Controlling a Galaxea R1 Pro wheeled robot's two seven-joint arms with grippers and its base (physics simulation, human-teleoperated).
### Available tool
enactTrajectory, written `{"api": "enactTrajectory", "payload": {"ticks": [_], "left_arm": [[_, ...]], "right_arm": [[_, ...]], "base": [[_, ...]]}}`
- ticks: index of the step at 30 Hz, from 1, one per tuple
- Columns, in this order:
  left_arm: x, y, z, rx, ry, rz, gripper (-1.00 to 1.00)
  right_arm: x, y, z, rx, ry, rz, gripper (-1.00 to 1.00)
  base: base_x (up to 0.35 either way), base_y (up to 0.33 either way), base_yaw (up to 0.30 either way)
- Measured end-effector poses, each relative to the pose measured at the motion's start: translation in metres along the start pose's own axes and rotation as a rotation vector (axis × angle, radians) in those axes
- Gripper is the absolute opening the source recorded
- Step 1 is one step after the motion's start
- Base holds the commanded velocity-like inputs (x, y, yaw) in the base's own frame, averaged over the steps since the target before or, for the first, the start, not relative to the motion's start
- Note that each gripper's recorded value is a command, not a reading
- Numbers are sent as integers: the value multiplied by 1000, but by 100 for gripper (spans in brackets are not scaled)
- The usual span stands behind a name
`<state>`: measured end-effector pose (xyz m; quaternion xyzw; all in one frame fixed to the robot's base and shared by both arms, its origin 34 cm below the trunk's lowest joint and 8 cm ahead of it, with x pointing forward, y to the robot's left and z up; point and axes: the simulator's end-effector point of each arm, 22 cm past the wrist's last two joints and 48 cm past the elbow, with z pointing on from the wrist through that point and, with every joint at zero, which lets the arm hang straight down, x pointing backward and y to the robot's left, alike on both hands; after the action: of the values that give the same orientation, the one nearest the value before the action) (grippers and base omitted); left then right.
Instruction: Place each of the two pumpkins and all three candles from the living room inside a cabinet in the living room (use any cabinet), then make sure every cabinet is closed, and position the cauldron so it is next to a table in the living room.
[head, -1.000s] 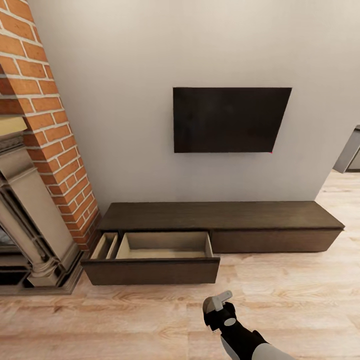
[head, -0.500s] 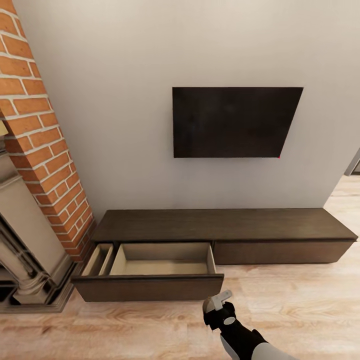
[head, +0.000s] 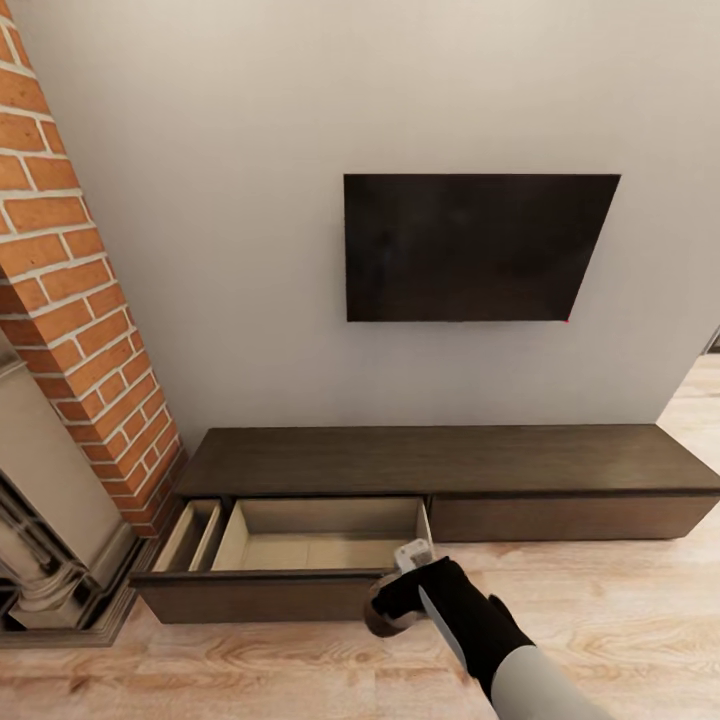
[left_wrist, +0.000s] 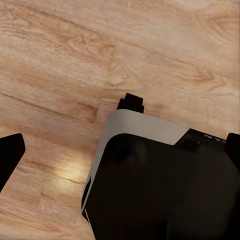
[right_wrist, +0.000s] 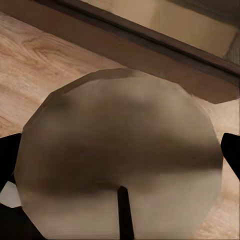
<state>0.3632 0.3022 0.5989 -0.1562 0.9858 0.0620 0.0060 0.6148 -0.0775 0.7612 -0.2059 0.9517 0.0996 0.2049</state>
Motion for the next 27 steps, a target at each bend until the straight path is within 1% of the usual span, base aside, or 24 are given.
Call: {"api": "enactTrajectory", "payload": {"ticks": [2, 4, 8, 10, 11, 13, 15, 16, 17, 20, 23, 26, 27], "left_arm": [[1, -4, 0, 10, 1, 3, 100], [0, -12, -1, 38, 0, 7, 100], [-2, -36, -3, 147, -4, 21, 100], [-6, -59, -9, 250, -10, 41, 100], [-9, -72, -14, 309, -15, 59, 100], [-15, -99, -26, 424, -24, 116, 100], [-25, -119, -40, 525, -32, 169, 100], [-33, -129, -51, 595, -30, 192, 100], [-41, -137, -65, 669, -21, 204, 100], [-70, -146, -103, 842, -23, 224, 100], [-106, -136, -148, 1005, -54, 245, 100], [-133, -123, -198, 1145, -48, 272, 100], [-145, -120, -224, 1195, -48, 297, 100]], "right_arm": [[-11, 6, -6, -15, -8, -4, -100], [-17, 9, -10, -20, -15, -6, -100], [-23, 6, -13, -14, -24, -8, -100], [-27, 4, -14, -10, -30, -10, -100], [-30, 3, -15, -8, -33, -11, -100], [-32, 2, -16, -5, -37, -13, -100], [-36, 0, -17, -1, -43, -13, -100], [-44, -5, -21, 15, -58, -13, -100], [-51, -16, -24, 44, -74, -7, -100], [-60, -37, -29, 113, -95, 21, -100], [-63, -47, -32, 142, -106, 40, -100], [-65, -49, -33, 150, -110, 44, -100], [-65, -49, -34, 152, -112, 45, -100]], "base": [[0, 0, 0], [0, 0, 0], [0, 0, 0], [0, 0, 0], [0, 0, 0], [0, 0, 0], [0, 0, 0], [0, 0, 0], [0, 0, 0], [0, 0, 0], [0, 0, 0], [0, 0, 0], [0, 0, 0]]}}
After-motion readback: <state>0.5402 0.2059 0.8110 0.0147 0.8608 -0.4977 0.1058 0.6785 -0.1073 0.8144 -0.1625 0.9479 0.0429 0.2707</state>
